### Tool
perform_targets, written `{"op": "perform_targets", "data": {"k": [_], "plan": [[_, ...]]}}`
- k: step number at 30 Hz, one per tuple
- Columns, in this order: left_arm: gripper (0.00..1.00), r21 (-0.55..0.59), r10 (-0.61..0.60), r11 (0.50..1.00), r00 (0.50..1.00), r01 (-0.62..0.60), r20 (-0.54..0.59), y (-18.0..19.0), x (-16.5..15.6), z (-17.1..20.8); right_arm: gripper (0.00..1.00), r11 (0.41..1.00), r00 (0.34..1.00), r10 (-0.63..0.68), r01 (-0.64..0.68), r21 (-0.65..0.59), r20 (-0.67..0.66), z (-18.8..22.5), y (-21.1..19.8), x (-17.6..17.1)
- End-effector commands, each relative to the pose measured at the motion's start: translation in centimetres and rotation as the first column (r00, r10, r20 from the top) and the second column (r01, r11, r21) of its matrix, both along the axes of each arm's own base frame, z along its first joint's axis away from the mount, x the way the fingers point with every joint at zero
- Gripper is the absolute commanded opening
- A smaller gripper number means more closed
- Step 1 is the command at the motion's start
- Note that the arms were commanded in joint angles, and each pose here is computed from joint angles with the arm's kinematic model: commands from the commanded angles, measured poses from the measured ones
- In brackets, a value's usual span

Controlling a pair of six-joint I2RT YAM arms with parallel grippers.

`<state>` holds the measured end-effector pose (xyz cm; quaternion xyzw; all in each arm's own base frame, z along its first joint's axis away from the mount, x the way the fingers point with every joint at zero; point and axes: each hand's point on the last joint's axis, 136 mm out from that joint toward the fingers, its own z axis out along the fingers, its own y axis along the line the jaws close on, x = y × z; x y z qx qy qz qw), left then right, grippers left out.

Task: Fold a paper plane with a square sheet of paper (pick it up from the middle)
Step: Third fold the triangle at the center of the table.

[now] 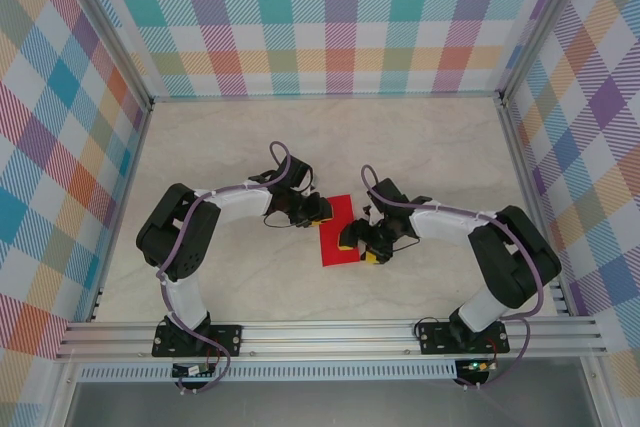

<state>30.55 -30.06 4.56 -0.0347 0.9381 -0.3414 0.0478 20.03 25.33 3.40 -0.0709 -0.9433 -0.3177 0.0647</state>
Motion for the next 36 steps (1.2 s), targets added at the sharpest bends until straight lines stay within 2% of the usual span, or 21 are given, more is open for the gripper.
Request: {"op": "perform_targets", "data": {"k": [1, 7, 11, 27, 31, 36], "plan": [[0.26, 0.002, -0.013, 1.0, 1.0, 0.013, -0.002, -0.4, -0.3, 0.4, 0.71, 0.997, 0.999, 0.034, -0.033, 0.062, -0.014, 0.1, 0.6, -0.4], [0.26, 0.008, -0.013, 1.0, 1.0, 0.013, -0.002, -0.2, -0.4, 0.3, 0.64, 0.996, 1.0, 0.0, -0.001, 0.088, 0.013, 1.0, 0.6, -0.4], [0.26, 0.012, -0.014, 1.0, 1.0, 0.014, -0.008, -0.2, -0.5, 0.0, 0.58, 0.997, 0.998, -0.055, 0.053, 0.057, 0.041, 1.5, -0.4, -0.3], [0.26, 0.016, -0.027, 0.999, 0.999, 0.028, -0.046, -0.5, -0.7, -1.5, 0.19, 0.989, 0.993, -0.116, 0.115, 0.09, 0.008, 2.2, 0.2, 0.2], [0.26, 0.018, -0.032, 0.999, 0.998, 0.033, -0.058, -0.5, -0.8, -1.9, 0.11, 0.989, 0.992, -0.123, 0.123, 0.084, 0.001, 2.0, 0.3, 0.4], [0.26, 0.028, -0.033, 0.999, 0.998, 0.035, -0.058, -0.4, -0.9, -2.0, 0.06, 0.988, 0.991, -0.13, 0.13, 0.087, -0.004, 1.8, 0.7, 1.0]]}}
